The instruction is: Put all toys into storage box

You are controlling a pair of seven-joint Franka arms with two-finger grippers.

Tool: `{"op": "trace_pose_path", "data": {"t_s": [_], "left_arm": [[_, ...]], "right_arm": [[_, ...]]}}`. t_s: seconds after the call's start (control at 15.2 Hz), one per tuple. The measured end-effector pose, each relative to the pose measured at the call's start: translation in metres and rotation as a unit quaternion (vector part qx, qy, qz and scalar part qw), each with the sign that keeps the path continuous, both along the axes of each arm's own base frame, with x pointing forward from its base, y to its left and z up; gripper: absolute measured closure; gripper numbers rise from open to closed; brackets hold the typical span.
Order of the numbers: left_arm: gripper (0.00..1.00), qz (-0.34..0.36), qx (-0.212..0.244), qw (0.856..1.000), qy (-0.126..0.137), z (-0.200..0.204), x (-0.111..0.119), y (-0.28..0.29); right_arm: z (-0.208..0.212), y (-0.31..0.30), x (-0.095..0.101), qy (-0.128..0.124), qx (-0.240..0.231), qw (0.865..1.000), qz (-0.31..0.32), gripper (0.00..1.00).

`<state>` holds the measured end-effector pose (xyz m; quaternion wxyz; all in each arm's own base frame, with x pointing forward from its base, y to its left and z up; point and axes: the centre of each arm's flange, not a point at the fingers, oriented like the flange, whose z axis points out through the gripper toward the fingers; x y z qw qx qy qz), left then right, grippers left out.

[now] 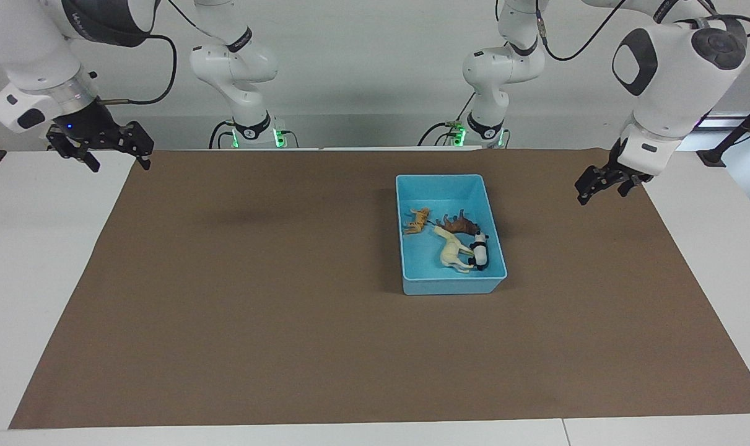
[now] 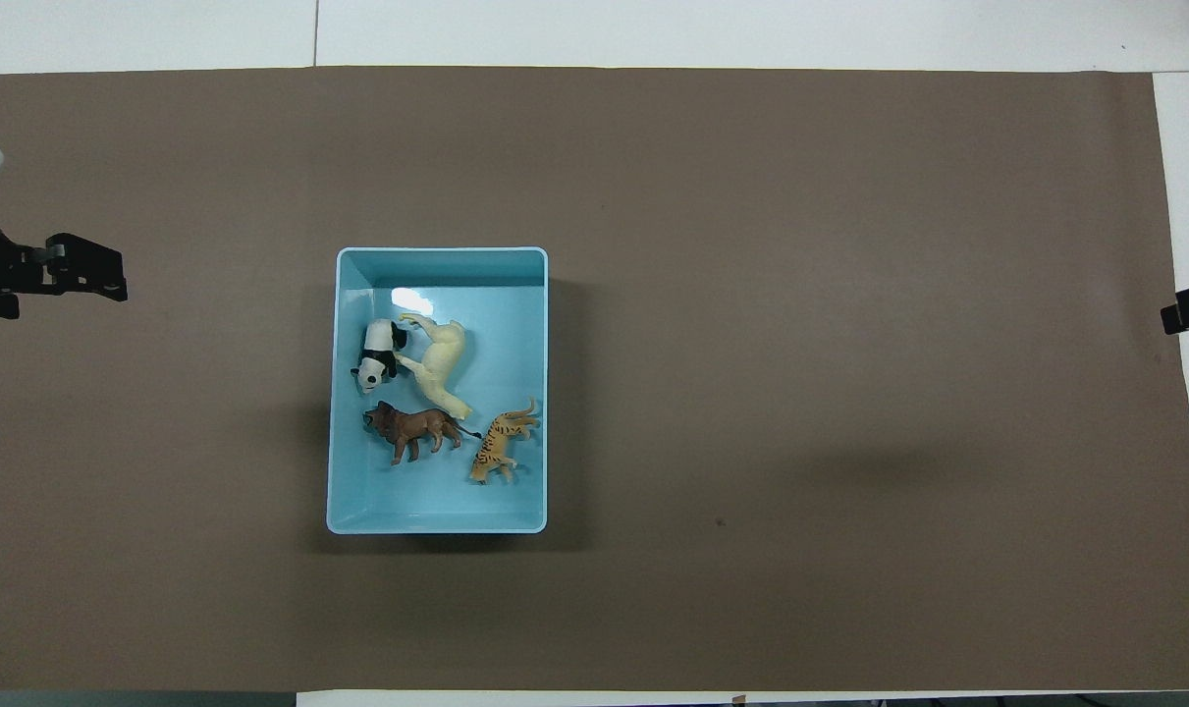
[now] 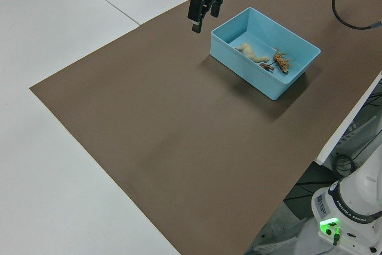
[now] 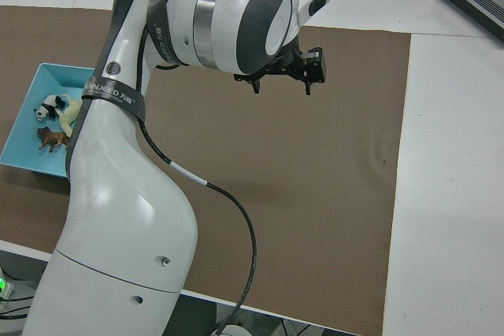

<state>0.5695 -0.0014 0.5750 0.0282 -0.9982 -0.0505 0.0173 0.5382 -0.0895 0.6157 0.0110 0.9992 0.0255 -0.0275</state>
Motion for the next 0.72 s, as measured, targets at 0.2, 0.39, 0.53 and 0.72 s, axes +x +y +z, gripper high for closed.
{"op": "trace_pose_path", "data": {"t_s": [0.2,0.39,0.53,0.72], "left_arm": [[0.00,-0.005,0.000,1.000,0.008,0.008,-0.006,-0.005],[0.00,-0.007,0.003,1.000,0.012,0.010,-0.022,-0.008],[0.00,-0.007,0.005,1.000,0.017,0.012,-0.032,-0.007],[0.08,-0.015,0.005,1.000,0.026,0.016,-0.037,-0.006]], "right_arm": [[0.000,0.000,0.000,0.000,0.000,1.000,0.000,0.00],[0.000,0.000,0.000,0.000,0.000,1.000,0.000,0.00],[0.000,-0.002,0.000,0.000,0.000,1.000,-0.001,0.00],[0.000,-0.002,0.000,0.000,0.000,1.000,-0.002,0.00]]}}
